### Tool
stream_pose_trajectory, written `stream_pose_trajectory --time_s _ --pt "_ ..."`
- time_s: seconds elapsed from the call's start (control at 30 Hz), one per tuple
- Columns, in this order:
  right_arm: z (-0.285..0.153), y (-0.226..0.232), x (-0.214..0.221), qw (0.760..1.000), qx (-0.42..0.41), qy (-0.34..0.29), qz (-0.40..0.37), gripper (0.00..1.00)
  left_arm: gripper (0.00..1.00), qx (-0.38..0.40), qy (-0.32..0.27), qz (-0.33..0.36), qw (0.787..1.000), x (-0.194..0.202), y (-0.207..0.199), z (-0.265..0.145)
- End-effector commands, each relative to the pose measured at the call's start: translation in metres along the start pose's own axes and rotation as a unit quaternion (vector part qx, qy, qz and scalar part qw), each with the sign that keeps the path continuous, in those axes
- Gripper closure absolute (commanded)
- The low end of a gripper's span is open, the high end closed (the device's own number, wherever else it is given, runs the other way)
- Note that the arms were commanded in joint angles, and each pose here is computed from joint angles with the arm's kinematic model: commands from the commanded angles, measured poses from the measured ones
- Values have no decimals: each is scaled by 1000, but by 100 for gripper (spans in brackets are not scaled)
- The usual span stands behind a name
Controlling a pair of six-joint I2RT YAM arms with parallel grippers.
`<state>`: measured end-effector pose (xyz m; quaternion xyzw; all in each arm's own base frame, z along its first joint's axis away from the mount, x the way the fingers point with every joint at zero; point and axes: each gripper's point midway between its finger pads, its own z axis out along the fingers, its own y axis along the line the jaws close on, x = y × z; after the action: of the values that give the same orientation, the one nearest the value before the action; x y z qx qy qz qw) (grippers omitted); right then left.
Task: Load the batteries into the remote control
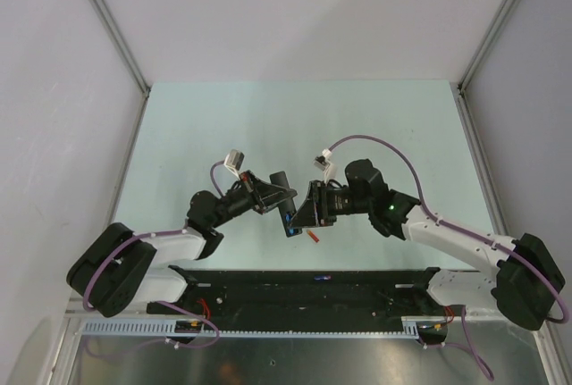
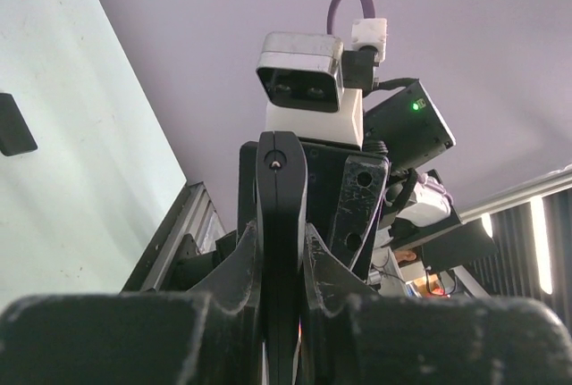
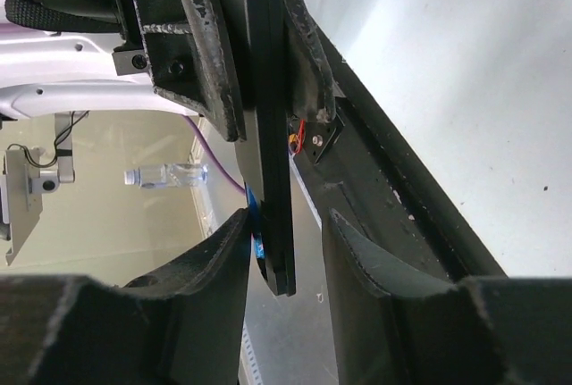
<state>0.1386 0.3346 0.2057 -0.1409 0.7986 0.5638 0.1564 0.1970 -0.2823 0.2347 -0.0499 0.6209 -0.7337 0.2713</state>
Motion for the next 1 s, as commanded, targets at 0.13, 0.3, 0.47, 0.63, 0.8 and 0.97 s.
stream_pose_trajectory --time_s 0.13,0.3,0.47,0.63,0.8,0.97 --pt "2 18 -13 999 -26 -13 -15 38 100 150 -21 87 985 -4 -76 -11" --pt "-15 34 -22 998 -42 -32 -25 21 100 141 -23 91 986 -5 -69 -10" --pt "-50 18 -41 995 21 -84 -42 19 100 124 -34 88 988 -11 -58 -12" --pt "-74 -69 -63 965 214 -143 -46 23 100 87 -69 60 992 -21 -35 -28" --pt "-63 -133 -38 943 322 -68 -47 32 100 55 -101 39 993 -31 -17 -53" --pt "-39 -152 -2 924 369 3 -105 36 100 57 -104 53 991 -28 -20 -65"
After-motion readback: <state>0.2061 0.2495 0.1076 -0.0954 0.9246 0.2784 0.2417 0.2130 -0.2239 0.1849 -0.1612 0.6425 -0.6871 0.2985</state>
